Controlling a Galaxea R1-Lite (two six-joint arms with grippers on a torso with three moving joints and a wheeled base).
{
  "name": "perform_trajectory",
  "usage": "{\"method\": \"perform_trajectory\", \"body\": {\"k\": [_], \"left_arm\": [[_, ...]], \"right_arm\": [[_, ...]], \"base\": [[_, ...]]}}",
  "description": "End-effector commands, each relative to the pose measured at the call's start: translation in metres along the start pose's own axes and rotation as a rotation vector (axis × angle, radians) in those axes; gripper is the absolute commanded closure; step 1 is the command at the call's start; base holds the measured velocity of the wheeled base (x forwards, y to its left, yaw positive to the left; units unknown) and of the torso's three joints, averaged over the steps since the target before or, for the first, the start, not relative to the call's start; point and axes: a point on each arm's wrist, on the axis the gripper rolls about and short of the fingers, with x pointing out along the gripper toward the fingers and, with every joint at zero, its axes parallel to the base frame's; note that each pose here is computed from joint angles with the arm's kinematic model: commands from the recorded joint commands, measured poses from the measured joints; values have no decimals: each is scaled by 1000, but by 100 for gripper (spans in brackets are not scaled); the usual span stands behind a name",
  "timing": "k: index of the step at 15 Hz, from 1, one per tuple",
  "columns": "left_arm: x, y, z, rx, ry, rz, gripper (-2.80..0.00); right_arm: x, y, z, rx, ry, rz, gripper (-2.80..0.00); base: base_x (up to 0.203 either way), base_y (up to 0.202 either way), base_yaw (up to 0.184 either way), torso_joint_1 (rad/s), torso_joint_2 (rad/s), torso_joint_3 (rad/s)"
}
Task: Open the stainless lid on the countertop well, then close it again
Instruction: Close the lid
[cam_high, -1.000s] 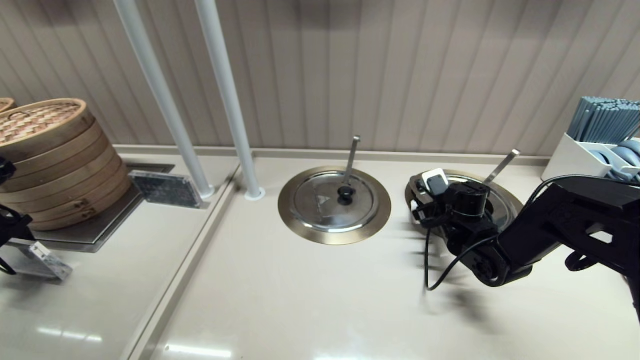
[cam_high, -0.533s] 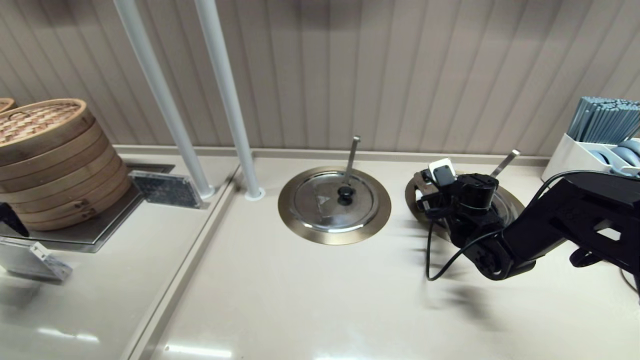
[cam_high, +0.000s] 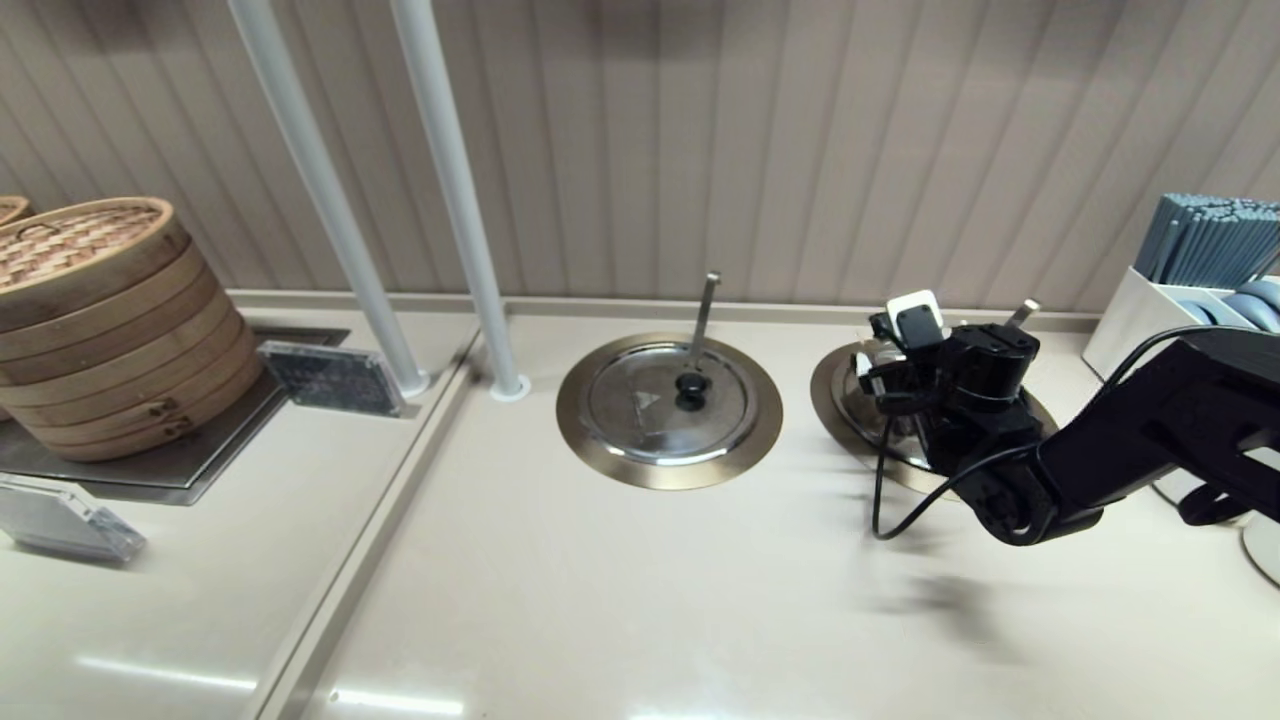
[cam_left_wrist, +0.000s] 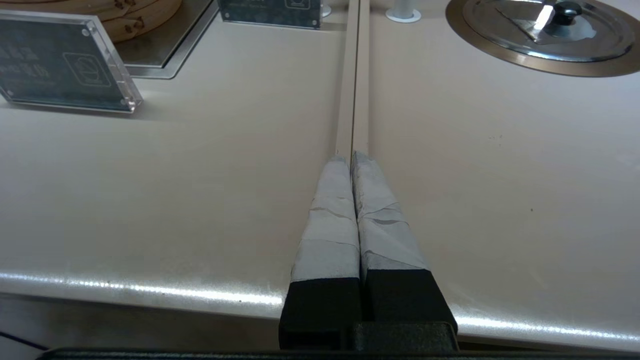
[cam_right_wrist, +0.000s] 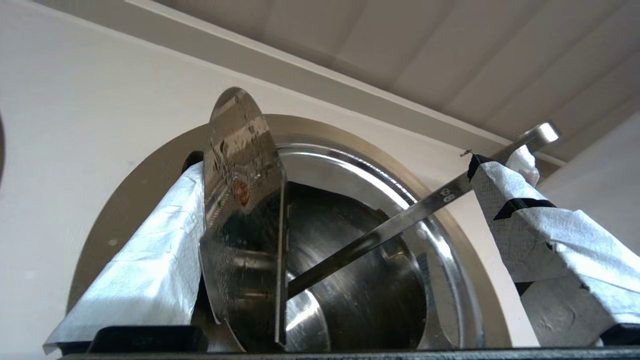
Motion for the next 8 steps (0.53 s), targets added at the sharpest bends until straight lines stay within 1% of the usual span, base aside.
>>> {"method": "perform_trajectory", "body": {"k": [1,4,8], "left_arm": [[0,0,0,0,0,1,0],[0,0,0,0,0,1,0],[0,0,0,0,0,1,0]], "right_arm": [[2,-13,4,2,-10,-35,-280],[7,-22,-1,-11,0,-60,-280],[11,-36,-2,-41,-29,-114,-280]], "base": [[0,0,0,0,0,0],[0,0,0,0,0,0],[0,0,0,0,0,0]]}}
